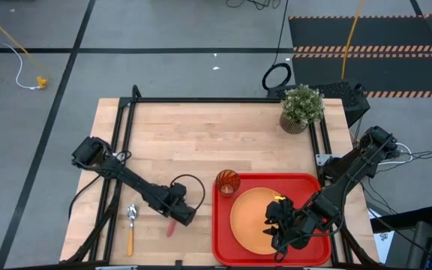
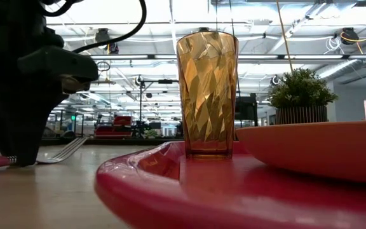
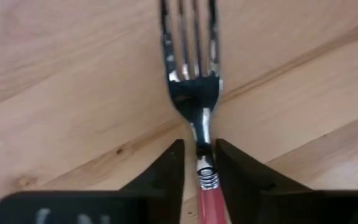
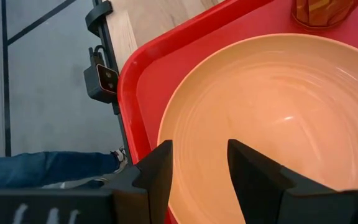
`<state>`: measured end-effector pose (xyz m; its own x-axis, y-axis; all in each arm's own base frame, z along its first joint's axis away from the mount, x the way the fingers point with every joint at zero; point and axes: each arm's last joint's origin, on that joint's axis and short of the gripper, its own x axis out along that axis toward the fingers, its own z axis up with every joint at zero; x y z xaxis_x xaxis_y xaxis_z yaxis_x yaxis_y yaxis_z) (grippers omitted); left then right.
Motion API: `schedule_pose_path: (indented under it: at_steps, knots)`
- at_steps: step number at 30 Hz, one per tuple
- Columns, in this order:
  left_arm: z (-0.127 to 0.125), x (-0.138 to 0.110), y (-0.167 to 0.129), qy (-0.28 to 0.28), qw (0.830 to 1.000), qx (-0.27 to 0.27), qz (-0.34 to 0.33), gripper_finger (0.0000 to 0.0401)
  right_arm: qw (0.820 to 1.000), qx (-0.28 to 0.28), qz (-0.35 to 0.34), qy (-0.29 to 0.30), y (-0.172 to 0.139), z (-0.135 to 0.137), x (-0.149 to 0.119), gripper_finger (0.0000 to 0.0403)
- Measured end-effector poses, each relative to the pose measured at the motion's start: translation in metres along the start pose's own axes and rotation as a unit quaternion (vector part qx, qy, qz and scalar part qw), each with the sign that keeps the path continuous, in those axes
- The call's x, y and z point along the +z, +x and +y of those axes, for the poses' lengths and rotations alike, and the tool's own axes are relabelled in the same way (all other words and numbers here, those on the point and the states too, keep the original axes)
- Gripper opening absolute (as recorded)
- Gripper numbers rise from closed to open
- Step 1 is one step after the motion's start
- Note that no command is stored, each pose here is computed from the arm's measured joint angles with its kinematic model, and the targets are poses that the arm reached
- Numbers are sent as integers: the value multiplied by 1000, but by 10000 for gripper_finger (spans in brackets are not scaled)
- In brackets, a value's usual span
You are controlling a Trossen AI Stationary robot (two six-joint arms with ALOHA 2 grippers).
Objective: Pick and place plate/cup/fork/spoon on tray
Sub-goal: Put the red fork on the red serving tray to the right of the orange plate
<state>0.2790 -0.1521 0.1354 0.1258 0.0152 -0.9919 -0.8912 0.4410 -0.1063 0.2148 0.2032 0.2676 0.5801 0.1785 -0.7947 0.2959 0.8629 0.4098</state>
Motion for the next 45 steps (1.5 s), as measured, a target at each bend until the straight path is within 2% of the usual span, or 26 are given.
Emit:
schedule_pose_path:
  at_steps: [4,8,14,26,37,45]
  knots:
    - [0,2,0,6,1000,-1,5,42,1000,0,0,0,0,0,0,146]
    - [-2,5,0,9,1000,-9,20,18,1000,0,0,0,0,0,0,146]
    - [-2,10,-3,6,999,-14,47,30,1000,1,0,0,0,0,0,146]
    - [8,21,-30,-13,999,-24,40,34,1000,4,1,0,0,1,0,146]
    - [14,31,-66,-35,996,-87,3,35,998,62,-11,17,-1,12,4,146]
    - [28,37,-110,-68,982,-164,-67,35,989,116,-75,51,-2,21,19,146]
